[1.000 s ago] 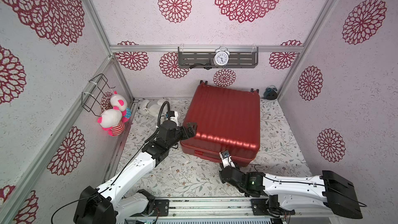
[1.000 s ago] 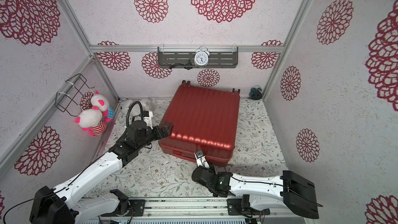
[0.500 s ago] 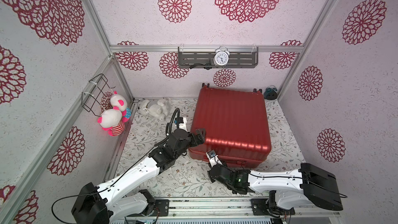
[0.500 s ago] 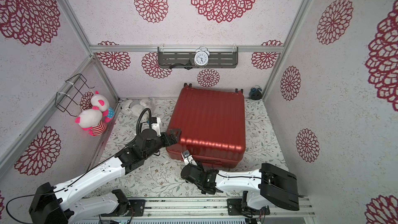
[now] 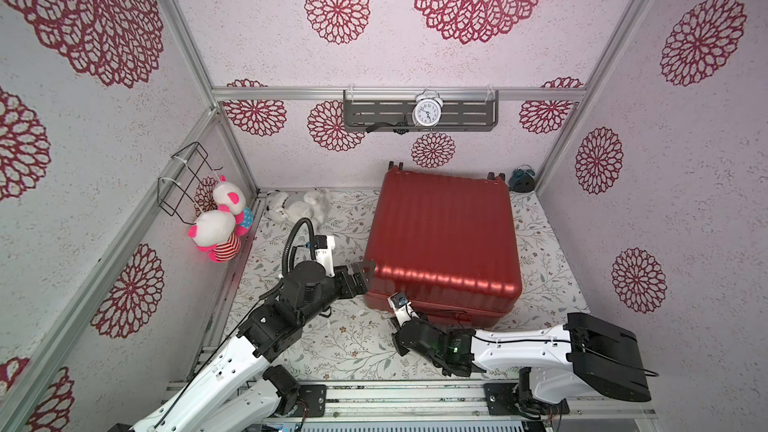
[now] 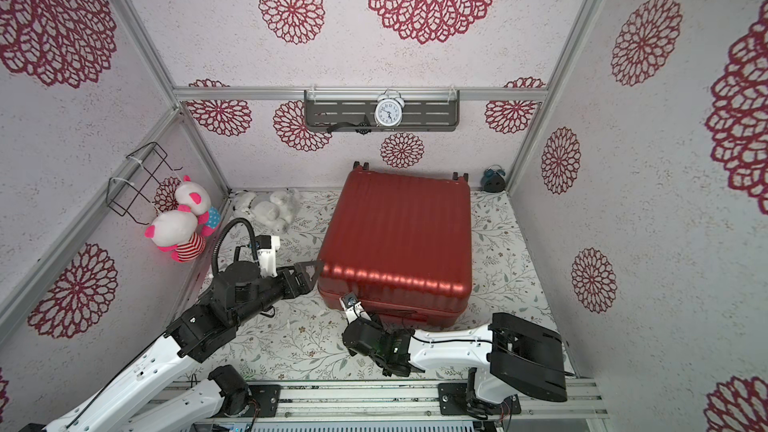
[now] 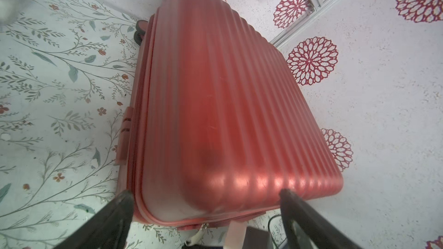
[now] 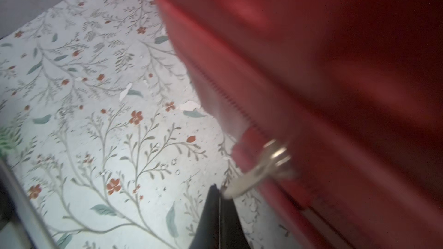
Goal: Open the suitcase zippers
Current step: Unzip the zipper on the suitcase, then adjust the suitcase at the center of the board.
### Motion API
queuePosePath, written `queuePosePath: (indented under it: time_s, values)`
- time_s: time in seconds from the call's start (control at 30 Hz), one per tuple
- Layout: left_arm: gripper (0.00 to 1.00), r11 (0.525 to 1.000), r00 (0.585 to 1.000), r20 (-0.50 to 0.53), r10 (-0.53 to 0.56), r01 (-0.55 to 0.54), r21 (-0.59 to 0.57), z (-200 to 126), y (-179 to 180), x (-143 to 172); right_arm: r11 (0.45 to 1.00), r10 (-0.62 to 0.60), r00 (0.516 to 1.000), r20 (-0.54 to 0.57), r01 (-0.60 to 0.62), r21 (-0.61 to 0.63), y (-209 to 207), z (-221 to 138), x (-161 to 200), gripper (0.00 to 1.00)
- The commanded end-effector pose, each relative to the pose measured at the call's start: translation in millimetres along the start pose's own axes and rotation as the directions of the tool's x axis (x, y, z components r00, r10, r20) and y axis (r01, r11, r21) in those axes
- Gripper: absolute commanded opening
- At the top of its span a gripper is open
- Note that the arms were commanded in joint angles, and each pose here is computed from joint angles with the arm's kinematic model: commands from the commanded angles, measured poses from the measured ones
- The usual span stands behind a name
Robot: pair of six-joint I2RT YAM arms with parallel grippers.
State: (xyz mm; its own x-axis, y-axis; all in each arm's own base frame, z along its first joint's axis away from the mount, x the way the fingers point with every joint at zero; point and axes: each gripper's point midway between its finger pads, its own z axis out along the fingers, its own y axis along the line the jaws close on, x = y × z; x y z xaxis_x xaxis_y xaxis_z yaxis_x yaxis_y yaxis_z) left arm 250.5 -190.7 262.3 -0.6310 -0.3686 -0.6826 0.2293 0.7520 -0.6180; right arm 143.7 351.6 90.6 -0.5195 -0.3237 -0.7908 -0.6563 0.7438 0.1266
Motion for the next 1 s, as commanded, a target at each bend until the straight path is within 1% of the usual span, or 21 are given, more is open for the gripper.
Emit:
queuePosePath:
  time_s: [0.0,0.1,0.23,0.37,0.47,0.53,0.63,0.77,0.87,0.97]
  values:
    - [0.98,0.998,0.992,-0.117,0.051,-0.046,0.046,11,-12,14,0.984,-0.107,0.992,-0.070,0.096,-0.150,42,-8,23,0.00]
    - [0.98,0.996,0.986,-0.158,0.061,-0.049,0.079,27,-19,19,0.985,-0.114,0.991,-0.069,0.104,-0.138,44,-12,26,0.00]
    - [0.98,0.994,0.978,-0.202,0.058,-0.039,0.099,45,-23,26,0.992,-0.074,0.995,-0.062,0.067,-0.110,35,-17,29,0.00]
    - [0.98,0.995,0.977,-0.208,0.053,-0.033,0.098,51,-22,28,0.998,-0.025,0.999,-0.044,0.022,-0.061,17,-28,28,0.00]
    - [0.98,0.996,0.977,-0.204,0.057,-0.043,0.073,55,-16,29,1.000,0.005,0.999,-0.047,-0.005,0.009,-8,-37,23,0.18]
    - [0.98,0.998,0.977,-0.206,0.056,-0.045,0.054,57,-12,31,0.998,0.041,0.997,-0.061,-0.038,0.048,-28,-44,23,0.33]
    - [0.98,0.998,0.979,-0.193,0.063,-0.057,0.034,56,-8,28,0.990,0.107,0.993,-0.057,-0.101,0.097,-57,-56,24,0.44]
    - [0.98,0.997,0.976,-0.207,0.065,-0.056,0.049,62,-13,28,0.962,0.211,0.977,-0.024,-0.204,0.183,-102,-72,26,0.47]
    - [0.98,0.996,0.965,-0.254,0.062,-0.042,0.084,72,-20,42,0.926,0.292,0.956,0.037,-0.293,0.240,-136,-85,22,0.49]
    - [0.98,0.992,0.955,-0.286,0.074,-0.042,0.115,80,-31,63,0.886,0.354,0.930,0.094,-0.366,0.284,-164,-98,20,0.51]
